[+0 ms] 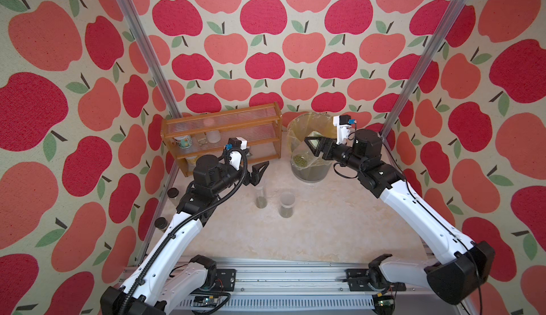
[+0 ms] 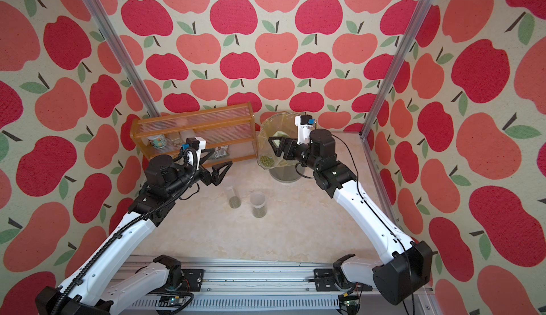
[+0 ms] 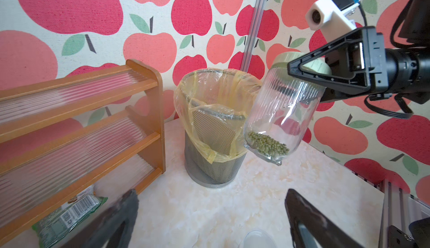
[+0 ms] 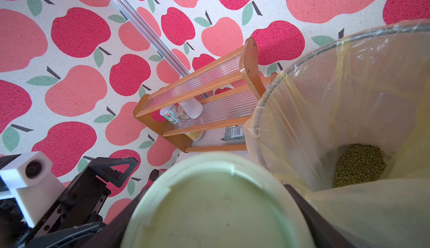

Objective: Empty moldy mung beans from jars
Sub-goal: Pick up the jar from the center of the board.

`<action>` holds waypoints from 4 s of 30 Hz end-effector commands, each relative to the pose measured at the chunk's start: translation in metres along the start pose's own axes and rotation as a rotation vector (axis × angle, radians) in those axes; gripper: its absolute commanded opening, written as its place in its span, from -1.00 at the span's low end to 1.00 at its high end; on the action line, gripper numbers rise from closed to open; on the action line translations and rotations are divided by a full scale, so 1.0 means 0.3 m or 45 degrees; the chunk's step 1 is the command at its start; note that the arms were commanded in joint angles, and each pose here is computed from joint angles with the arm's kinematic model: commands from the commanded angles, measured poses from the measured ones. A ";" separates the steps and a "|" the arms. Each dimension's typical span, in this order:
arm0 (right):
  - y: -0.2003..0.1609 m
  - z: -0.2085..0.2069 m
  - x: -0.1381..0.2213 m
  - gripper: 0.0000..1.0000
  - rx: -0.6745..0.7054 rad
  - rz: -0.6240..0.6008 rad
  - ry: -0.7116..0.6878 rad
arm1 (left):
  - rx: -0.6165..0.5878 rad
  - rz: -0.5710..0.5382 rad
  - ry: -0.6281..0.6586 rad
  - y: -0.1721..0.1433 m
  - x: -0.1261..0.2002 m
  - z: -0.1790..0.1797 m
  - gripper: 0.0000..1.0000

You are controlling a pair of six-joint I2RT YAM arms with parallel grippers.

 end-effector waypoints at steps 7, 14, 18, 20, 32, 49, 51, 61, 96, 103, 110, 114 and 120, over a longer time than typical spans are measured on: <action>0.118 0.098 0.046 -0.04 -0.010 -0.164 0.224 | -0.147 -0.031 -0.249 0.046 -0.149 -0.085 0.99; 0.130 0.108 0.069 -0.05 -0.053 -0.182 0.288 | -0.131 -0.059 -0.349 0.048 -0.269 -0.099 0.99; 0.135 0.116 0.084 -0.04 -0.051 -0.192 0.301 | -0.156 -0.062 -0.391 0.044 -0.325 -0.119 0.99; 0.135 0.117 0.087 -0.04 -0.050 -0.190 0.307 | -0.163 -0.068 -0.397 0.046 -0.344 -0.125 0.99; 0.133 0.090 0.076 -0.04 -0.091 -0.195 0.305 | -0.148 -0.055 -0.439 0.035 -0.421 -0.123 0.99; 0.122 0.077 0.088 -0.04 -0.079 -0.213 0.257 | -0.126 -0.013 -0.504 0.049 -0.465 -0.129 0.99; 0.121 0.075 0.089 -0.04 -0.076 -0.211 0.249 | -0.125 -0.017 -0.518 0.052 -0.466 -0.130 0.99; 0.115 0.074 0.095 -0.04 -0.075 -0.225 0.261 | -0.114 -0.021 -0.508 0.065 -0.457 -0.132 0.99; 0.121 0.073 0.019 -0.04 -0.211 -0.172 0.427 | -0.141 -0.097 -0.417 0.090 -0.457 -0.120 0.64; 0.112 0.069 0.019 -0.04 -0.206 -0.160 0.430 | -0.143 -0.109 -0.415 0.098 -0.483 -0.115 0.67; 0.120 0.076 -0.002 -0.04 -0.213 -0.127 0.477 | -0.117 -0.104 -0.380 0.103 -0.481 -0.109 0.84; 0.125 0.077 -0.019 -0.03 -0.263 -0.110 0.516 | -0.113 -0.088 -0.369 0.096 -0.491 -0.107 0.84; 0.117 0.075 0.003 -0.03 -0.234 -0.128 0.485 | -0.123 -0.075 -0.352 0.091 -0.498 -0.113 0.81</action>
Point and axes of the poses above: each gripper's point midway between its finger pads, its own x axis back along the fingers, its own z axis along the line the jaws close on, y = z × x, the point moved 10 cm from there along x, back along the fingers, and after that the axes turned 1 degree about -x, right-handed, at the moved point
